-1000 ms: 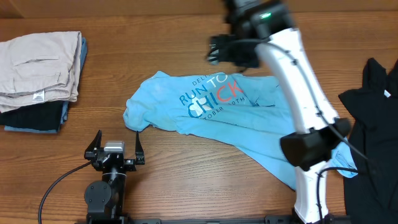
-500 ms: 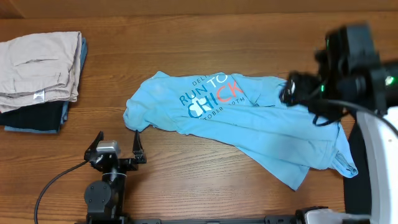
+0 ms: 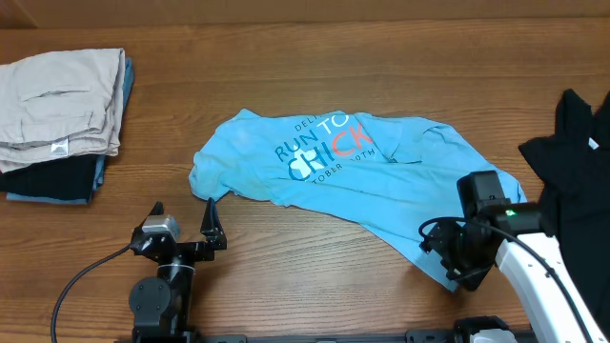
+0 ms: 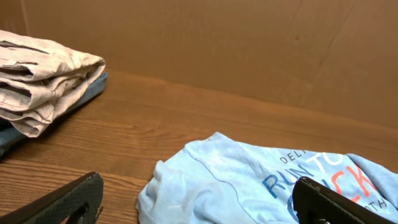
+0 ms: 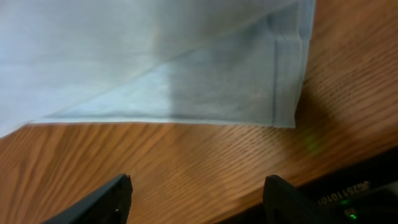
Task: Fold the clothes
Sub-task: 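Grasp the T-shirt's left and right edges with both grippers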
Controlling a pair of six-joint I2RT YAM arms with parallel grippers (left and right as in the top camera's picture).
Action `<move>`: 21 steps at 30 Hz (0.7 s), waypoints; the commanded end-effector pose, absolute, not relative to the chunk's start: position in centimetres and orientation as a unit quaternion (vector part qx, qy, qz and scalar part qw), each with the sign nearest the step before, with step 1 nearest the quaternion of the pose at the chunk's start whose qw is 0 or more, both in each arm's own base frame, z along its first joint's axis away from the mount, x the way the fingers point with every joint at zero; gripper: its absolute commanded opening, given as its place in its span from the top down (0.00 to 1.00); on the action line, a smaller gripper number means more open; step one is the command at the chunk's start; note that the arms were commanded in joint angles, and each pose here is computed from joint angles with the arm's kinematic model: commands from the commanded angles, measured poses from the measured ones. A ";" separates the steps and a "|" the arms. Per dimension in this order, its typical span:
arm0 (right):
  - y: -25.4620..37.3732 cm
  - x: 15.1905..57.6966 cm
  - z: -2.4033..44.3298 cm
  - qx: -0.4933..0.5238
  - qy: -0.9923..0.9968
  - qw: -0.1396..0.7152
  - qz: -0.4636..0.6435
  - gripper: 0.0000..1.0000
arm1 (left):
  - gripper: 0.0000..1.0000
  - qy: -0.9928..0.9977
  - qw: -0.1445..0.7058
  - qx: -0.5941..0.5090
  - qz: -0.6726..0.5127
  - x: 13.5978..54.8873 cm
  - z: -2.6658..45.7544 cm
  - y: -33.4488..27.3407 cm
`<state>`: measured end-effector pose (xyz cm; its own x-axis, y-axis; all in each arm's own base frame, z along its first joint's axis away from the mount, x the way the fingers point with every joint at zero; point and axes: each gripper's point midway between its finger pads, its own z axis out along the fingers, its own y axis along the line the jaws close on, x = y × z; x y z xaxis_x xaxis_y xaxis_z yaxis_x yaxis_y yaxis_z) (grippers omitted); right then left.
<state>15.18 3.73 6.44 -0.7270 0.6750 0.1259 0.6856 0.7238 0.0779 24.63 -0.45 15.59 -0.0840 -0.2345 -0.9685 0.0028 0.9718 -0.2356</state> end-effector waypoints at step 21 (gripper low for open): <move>2.6 12.9 -0.2 -0.545 -0.836 0.045 -0.037 0.19 | 0.00 0.745 0.650 -0.100 -0.115 24.8 14.4 -0.8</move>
